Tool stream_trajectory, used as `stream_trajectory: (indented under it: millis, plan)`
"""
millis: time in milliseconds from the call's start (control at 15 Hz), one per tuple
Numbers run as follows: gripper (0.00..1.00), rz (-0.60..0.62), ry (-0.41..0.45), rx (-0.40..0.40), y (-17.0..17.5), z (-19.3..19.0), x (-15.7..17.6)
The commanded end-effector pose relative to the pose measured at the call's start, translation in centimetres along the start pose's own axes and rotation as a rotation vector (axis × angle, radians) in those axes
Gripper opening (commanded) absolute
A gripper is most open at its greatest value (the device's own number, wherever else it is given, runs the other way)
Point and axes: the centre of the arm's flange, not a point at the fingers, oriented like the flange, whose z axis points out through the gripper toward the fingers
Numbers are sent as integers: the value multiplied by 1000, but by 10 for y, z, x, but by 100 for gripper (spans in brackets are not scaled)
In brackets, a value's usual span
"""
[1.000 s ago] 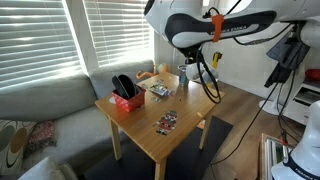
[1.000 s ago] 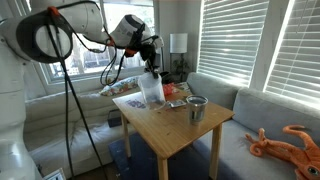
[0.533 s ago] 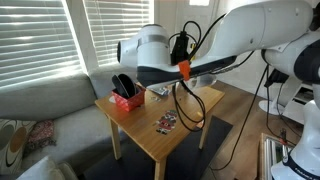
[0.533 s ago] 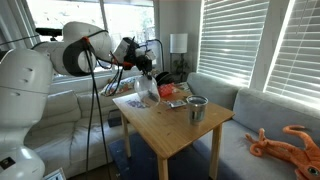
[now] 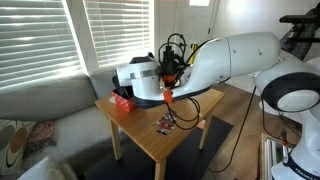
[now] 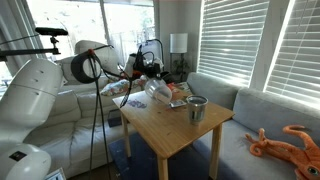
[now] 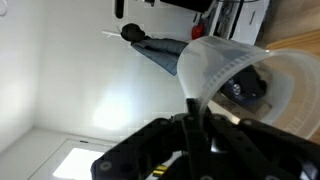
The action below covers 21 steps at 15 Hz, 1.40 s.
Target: Pick up the clear cup and pour all its contents onto the table, put the clear cup back on the table
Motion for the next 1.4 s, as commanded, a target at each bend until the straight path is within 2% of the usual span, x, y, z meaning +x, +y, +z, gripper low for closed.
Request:
stream_trajectory:
  millis: [0, 333, 600, 667, 800, 933, 1333]
  plan:
    - [1, -10, 18, -94, 21, -34, 15]
    - [1, -56, 82, -187, 25, -50, 16]
    - [1, -150, 85, -254, 23, -47, 12]
    - [1, -151, 90, -225, 29, -44, 8]
    - [1, -113, 92, -115, 49, -35, -4]
    - [1, -59, 81, -20, 79, -19, -24]
    - [1, 150, 126, 237, 163, 13, -85]
